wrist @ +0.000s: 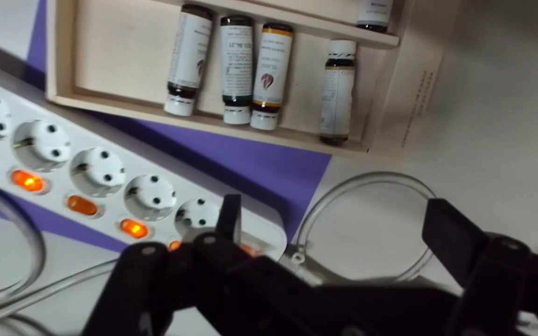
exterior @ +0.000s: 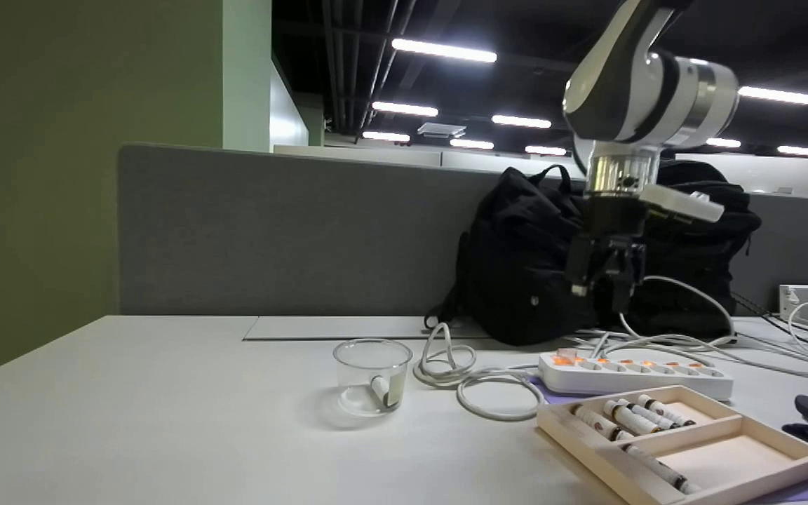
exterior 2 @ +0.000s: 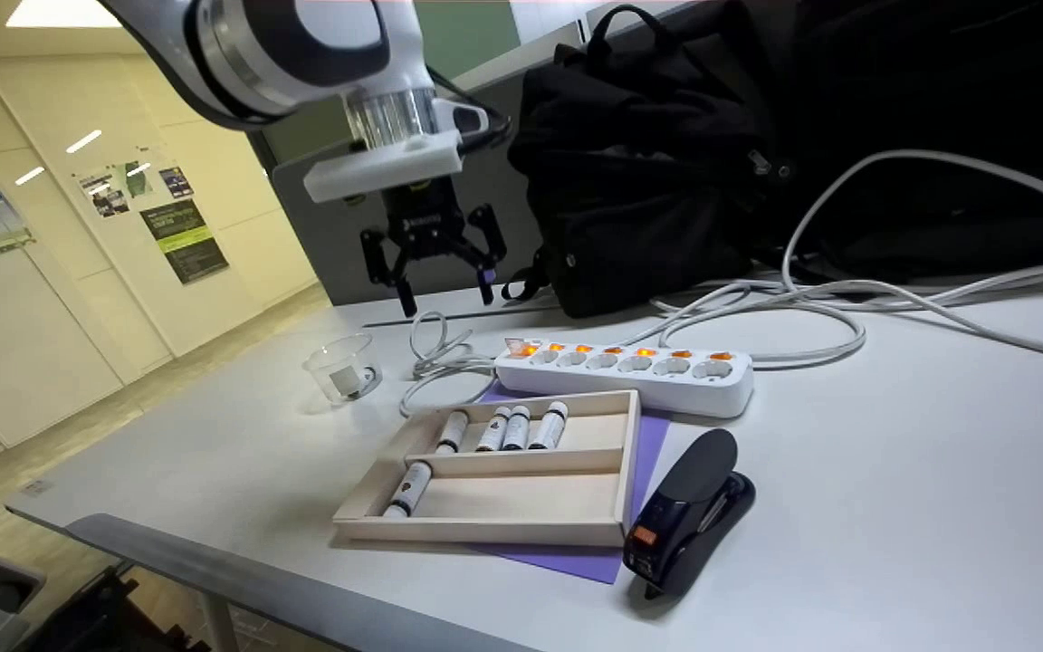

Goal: Pick up one small bottle from the wooden tray and put it in the glass bowl.

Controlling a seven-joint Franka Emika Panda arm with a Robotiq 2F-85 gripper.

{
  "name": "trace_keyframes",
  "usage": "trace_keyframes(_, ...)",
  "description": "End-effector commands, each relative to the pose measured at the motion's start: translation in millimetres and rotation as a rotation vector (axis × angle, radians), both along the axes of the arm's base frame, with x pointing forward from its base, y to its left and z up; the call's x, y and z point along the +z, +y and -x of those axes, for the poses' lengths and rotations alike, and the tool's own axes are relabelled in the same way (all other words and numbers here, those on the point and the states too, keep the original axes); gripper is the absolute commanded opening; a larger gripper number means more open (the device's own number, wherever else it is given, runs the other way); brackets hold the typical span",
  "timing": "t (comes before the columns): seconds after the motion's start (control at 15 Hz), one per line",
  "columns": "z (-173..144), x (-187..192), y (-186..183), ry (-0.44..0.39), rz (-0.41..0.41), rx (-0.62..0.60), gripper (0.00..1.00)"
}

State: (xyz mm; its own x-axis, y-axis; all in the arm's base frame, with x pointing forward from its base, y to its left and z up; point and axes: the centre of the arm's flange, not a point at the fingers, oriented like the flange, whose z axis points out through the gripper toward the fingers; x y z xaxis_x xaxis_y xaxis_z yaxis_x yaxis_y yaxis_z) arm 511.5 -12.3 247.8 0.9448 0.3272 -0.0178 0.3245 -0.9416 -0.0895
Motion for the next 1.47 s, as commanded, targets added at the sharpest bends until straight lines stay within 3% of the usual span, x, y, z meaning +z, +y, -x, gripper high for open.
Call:
trace_keyframes(0.0, -34, -56, 3, 0.11, -0.003, 0.01, 1.0)
trace_keyframes(0.07, -34, -70, 2, 0.136, -0.003, 0.011, 1.0)
trace_keyframes(0.13, -34, -81, 2, 0.163, -0.007, 0.01, 0.75)
trace_keyframes(0.27, -31, -95, 1, 0.219, -0.021, 0.014, 0.68)
trace_keyframes(0.53, -25, -104, 2, 0.313, -0.052, 0.02, 0.38)
trace_keyframes(0.93, -17, -113, 6, 0.365, -0.063, 0.029, 0.0)
trace_keyframes(1.0, -16, -116, 7, 0.372, -0.066, 0.032, 0.0)
trace_keyframes(1.07, -14, -121, 9, 0.381, -0.063, 0.035, 0.26)
trace_keyframes(1.2, -12, -129, 12, 0.399, -0.062, 0.041, 0.29)
trace_keyframes(1.4, -11, -135, 14, 0.415, -0.059, 0.046, 0.47)
